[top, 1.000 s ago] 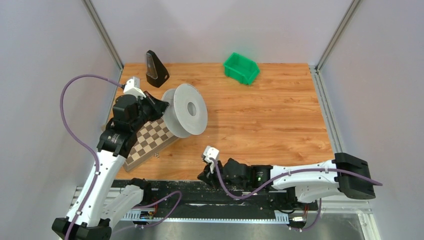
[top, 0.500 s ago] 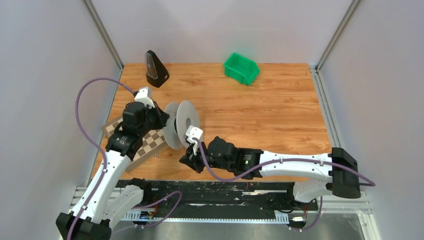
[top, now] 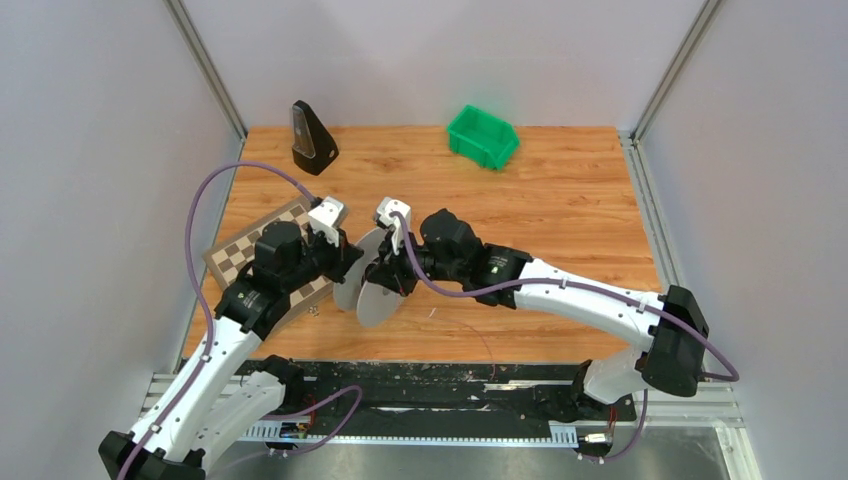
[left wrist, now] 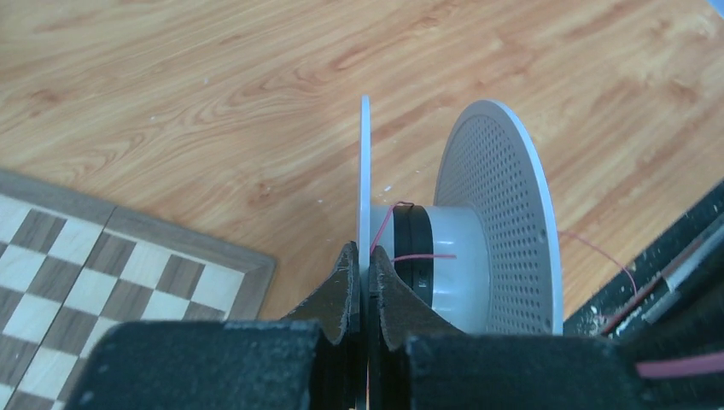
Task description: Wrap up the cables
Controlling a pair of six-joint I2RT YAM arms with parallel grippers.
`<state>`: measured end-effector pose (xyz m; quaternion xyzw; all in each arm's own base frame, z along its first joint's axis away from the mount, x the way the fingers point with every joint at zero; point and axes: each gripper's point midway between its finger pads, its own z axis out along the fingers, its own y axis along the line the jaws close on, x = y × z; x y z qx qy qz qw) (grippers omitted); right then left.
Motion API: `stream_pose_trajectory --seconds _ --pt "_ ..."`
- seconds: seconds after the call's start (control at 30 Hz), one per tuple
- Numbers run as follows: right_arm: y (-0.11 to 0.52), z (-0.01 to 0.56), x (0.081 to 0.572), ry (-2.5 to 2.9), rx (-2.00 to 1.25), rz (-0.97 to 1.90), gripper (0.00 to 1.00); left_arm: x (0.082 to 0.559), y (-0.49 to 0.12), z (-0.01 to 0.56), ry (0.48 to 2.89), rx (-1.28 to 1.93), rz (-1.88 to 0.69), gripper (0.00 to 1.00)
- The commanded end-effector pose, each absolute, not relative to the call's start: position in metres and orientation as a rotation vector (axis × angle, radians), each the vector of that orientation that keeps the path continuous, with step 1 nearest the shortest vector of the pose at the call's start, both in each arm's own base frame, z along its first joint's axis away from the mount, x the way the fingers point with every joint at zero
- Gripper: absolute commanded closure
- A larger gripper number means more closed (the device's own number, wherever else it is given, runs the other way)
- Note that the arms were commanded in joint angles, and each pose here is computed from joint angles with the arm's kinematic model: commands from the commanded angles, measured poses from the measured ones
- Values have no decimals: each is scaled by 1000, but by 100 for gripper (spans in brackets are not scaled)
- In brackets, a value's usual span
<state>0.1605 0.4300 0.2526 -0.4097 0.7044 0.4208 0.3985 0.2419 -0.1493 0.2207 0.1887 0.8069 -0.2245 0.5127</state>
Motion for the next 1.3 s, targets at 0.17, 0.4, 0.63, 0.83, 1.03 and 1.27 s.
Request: stream_pose_trajectory --seconds 0.17,0.4,0.63,0.83,1.03,1.27 --pt "409 280 189 1764 -1039 993 100 222 -177 250 1682 824 -606 100" --pt "379 277 208 1799 -1030 890 100 209 -185 249 1627 921 -657 100" --pt "354 252 216 1839 -1070 768 100 198 -189 254 1610 989 -694 100" --pt "334 241 213 1839 -1080 727 100 183 -199 273 1620 960 -840 100" --pt "315 225 184 1888 -1051 843 100 170 -206 312 1612 784 -1015 100" --pt "306 237 164 1789 -965 978 100 154 -208 344 1555 666 -1145 100"
